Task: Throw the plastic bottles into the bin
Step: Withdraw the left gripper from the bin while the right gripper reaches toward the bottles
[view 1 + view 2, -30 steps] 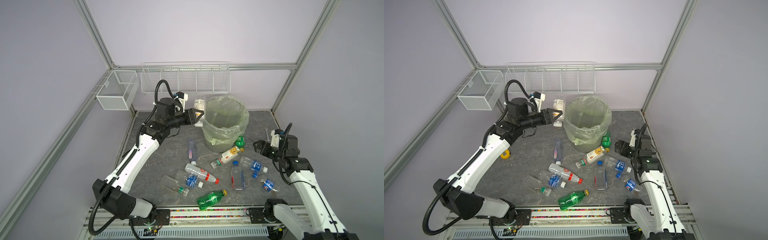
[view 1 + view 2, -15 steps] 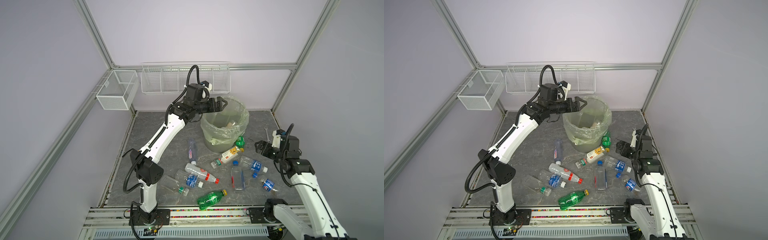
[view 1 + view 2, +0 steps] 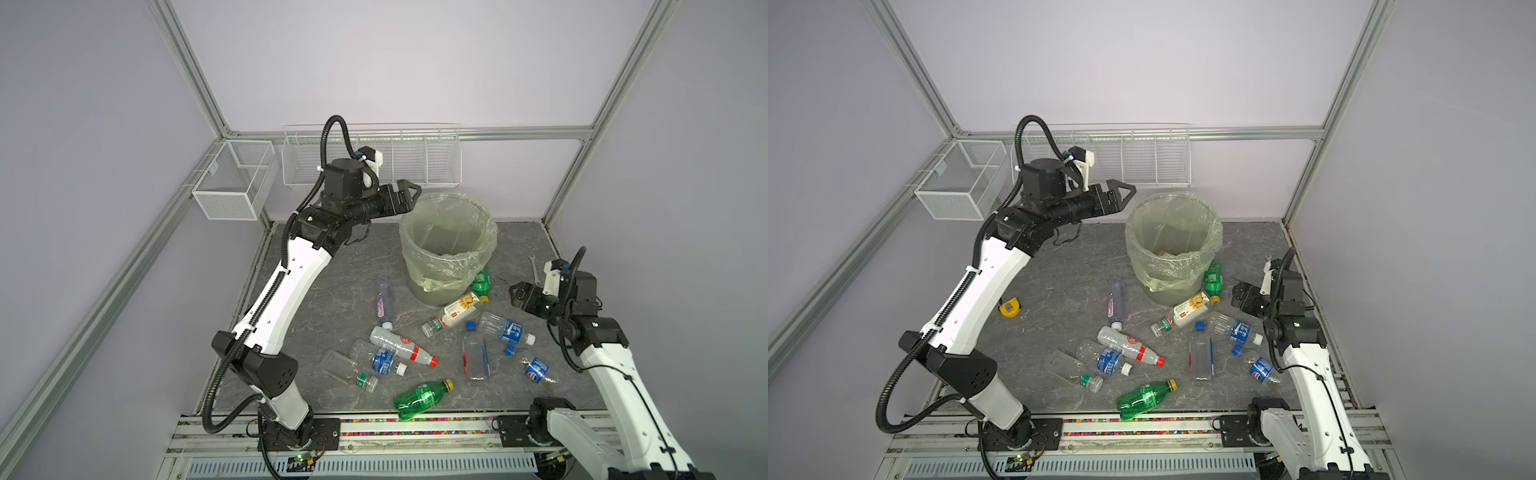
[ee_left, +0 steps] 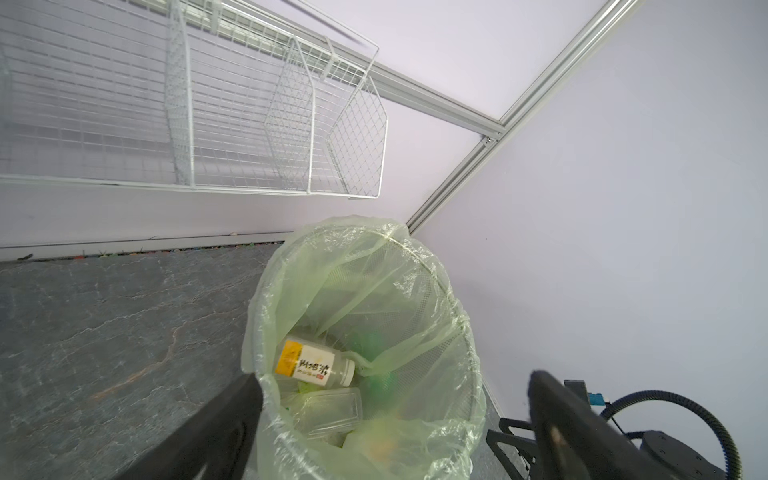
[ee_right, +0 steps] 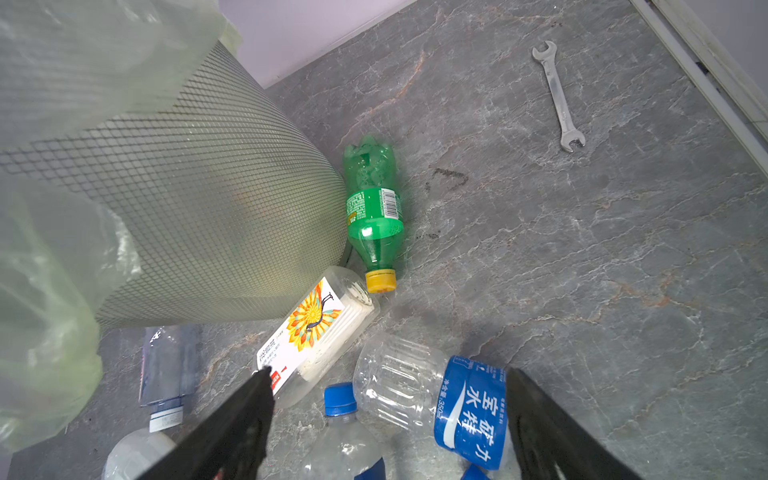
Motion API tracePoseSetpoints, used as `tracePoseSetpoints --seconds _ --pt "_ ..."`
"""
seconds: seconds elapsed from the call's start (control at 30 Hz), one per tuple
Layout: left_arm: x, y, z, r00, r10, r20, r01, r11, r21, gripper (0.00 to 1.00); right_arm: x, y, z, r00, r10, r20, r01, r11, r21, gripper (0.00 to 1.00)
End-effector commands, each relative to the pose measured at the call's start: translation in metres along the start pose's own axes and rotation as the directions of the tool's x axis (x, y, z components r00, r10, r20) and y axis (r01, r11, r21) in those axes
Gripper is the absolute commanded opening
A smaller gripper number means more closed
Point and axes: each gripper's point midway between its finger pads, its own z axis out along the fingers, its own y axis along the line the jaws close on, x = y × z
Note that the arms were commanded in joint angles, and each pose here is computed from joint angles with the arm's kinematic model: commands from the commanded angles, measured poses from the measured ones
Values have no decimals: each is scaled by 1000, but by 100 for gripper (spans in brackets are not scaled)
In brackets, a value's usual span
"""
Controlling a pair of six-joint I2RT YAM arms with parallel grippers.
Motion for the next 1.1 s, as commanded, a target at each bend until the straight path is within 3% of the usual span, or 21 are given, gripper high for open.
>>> tracePoseSetpoints --seconds 0.0,0.6,1.07 --pt "9 15 -3 1000 -12 -7 12 999 -42 99 3 -3 4 1000 -13 -18 14 1000 11 88" --pt "73 107 -24 986 -159 -50 143 962 -233 99 13 -3 0 997 -36 -72 37 999 12 88" --pt "115 151 -38 975 -209 -74 171 923 -346 99 37 15 3 989 -53 -137 50 999 -21 88"
